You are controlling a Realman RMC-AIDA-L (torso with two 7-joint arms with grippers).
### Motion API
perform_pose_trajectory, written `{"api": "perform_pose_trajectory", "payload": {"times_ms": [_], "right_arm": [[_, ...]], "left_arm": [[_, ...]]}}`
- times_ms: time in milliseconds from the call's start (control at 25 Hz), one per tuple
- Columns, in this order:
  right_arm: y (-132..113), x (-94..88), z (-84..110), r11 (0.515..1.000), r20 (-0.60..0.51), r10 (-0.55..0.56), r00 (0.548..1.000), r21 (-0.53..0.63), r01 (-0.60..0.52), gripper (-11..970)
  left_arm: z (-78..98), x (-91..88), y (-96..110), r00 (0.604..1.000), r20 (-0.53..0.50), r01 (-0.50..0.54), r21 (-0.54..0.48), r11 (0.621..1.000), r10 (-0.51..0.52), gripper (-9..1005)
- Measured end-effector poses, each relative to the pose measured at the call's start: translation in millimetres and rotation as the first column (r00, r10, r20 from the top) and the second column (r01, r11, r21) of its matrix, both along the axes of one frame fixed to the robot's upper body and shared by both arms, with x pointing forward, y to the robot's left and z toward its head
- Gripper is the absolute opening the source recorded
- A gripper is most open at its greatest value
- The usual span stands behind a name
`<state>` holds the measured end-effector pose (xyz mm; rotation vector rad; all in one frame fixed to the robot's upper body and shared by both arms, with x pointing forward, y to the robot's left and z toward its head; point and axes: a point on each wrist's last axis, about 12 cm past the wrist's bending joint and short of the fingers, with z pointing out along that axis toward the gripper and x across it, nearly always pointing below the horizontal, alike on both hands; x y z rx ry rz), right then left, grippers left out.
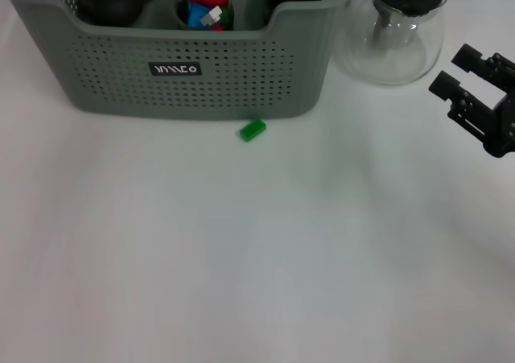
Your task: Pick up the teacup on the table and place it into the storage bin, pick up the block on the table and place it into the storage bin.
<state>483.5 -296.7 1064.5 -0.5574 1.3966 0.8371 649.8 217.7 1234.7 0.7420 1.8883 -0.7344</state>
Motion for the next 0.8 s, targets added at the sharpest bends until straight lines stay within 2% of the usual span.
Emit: {"api": "perform_pose_trajectory", "payload": {"times_ms": [120,160,200,360,520,760,800], "right_arm": [[0,-0.2,0.2,1.0,0.001,0.003,1.0,0.001,-0.003,567],[0,-0.9,0.1,1.0,0.001,0.004,1.0,0.002,-0.004,567],[0,-0.9,0.1,1.0,0.001,0.004,1.0,0.002,-0.004,567],[0,-2.1,-0.7,1.0,-0.002,0.002,1.0,0.003,-0.002,567],[0,-3.0,-1.2,1.0,-0.004,0.0,1.0,0.003,0.0,567],[0,-1.6,-1.0,1.0,-0.004,-0.001,1.0,0.001,0.001,567],[0,-1.5,-1.0,1.0,-0.003,-0.001,1.0,0.001,0.001,567]], "left_arm": [[9.0,17.6,-19,0.996,-0.063,-0.047,0.222,0.974,0.063,163],[8.7,25.9,-28,0.991,-0.082,-0.076,0.319,0.945,0.108,163],[8.7,25.9,-28,0.991,-0.082,-0.076,0.319,0.945,0.108,163],[0.2,35.3,-39,0.978,-0.094,-0.124,0.451,0.884,0.185,164],[-9.0,39.8,-41,0.961,-0.11,-0.17,0.483,0.859,0.253,164],[-13.7,43.5,-43,0.958,-0.094,-0.195,0.485,0.852,0.272,164],[-13.4,43.9,-43,0.958,-0.09,-0.198,0.484,0.853,0.273,203]]}}
